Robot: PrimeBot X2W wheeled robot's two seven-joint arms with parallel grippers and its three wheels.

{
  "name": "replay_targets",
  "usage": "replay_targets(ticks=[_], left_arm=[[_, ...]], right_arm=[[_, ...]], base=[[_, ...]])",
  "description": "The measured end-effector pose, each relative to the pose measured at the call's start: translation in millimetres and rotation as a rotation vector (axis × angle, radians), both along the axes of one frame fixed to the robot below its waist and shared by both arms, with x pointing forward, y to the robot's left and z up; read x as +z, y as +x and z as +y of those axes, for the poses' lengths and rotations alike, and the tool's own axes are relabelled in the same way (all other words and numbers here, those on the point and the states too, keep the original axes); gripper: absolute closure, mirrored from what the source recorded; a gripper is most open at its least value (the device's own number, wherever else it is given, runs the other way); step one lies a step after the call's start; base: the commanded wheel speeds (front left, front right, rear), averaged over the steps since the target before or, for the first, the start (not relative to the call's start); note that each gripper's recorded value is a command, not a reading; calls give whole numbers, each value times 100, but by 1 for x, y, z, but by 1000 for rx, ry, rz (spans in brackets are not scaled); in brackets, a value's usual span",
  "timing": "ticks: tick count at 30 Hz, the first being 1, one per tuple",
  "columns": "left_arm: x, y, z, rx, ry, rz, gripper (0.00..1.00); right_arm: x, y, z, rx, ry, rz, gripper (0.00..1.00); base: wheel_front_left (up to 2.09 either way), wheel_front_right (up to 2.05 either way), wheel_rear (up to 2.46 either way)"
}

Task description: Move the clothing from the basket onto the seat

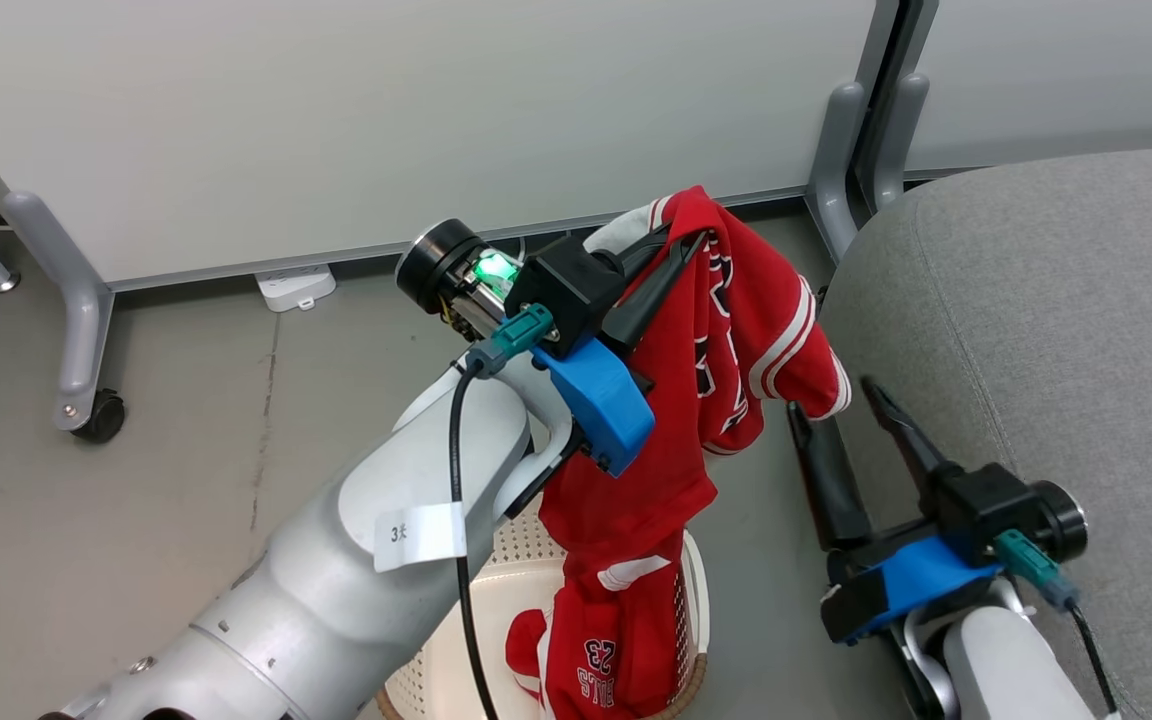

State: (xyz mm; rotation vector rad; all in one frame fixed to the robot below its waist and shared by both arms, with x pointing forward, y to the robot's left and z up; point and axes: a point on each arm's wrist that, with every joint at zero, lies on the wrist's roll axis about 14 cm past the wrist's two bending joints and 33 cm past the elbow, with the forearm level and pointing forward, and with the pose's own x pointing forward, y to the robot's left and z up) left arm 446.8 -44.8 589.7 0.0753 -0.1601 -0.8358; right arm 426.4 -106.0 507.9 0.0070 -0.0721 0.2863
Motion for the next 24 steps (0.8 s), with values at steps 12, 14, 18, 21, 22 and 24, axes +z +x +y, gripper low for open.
replay_targets(ticks=[12, 14, 18, 21, 22, 24], left_arm=[[-5, -5, 0, -10, 1, 9, 100], [-5, -5, 0, -11, 1, 8, 100], [-4, -7, -1, -19, 0, 3, 100], [-3, -8, -1, -23, -1, 2, 100], [-3, -9, -1, -25, -2, 0, 100], [-1, -10, -2, -31, -3, -5, 100]], right_arm=[[18, 18, 58, 174, -31, -53, 0], [16, 21, 64, 192, -39, -49, 0], [20, 28, 74, 219, -47, -59, 0], [19, 32, 80, 235, -54, -55, 0], [19, 33, 81, 238, -55, -55, 0], [20, 36, 83, 243, -57, -56, 0]], base=[[0, 0, 0], [0, 0, 0], [0, 0, 0], [0, 0, 0], [0, 0, 0], [0, 0, 0]])
